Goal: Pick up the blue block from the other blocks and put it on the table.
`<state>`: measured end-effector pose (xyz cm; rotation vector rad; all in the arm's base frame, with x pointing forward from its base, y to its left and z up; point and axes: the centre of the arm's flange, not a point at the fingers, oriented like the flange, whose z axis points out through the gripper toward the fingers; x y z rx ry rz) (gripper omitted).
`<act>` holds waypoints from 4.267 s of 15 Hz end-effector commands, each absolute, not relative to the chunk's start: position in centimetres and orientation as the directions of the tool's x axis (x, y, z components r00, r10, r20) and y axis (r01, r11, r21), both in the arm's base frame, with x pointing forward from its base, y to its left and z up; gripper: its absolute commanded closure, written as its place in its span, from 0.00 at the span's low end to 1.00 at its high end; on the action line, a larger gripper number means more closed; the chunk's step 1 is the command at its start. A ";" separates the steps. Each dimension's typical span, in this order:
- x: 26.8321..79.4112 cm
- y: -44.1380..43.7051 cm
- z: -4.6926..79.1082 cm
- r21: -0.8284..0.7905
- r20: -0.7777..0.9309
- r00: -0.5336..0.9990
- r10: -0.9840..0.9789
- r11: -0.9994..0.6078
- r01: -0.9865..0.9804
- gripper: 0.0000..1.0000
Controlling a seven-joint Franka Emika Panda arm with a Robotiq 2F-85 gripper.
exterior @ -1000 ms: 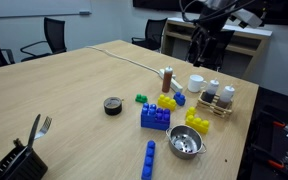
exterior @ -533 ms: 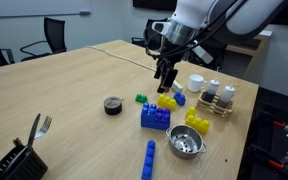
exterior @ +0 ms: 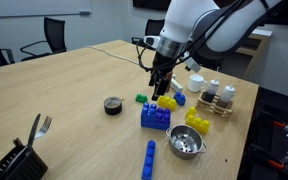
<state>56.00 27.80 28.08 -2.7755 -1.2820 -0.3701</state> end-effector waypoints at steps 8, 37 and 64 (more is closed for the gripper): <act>56.4 28.1 21.3 -0.043 0.192 0.651 0.735 -0.656 0.753 0.00; 58.2 27.4 22.1 0.014 0.223 0.649 0.728 -0.668 0.744 0.62; 39.6 27.8 32.9 -0.016 0.288 0.492 0.821 -0.510 0.860 0.62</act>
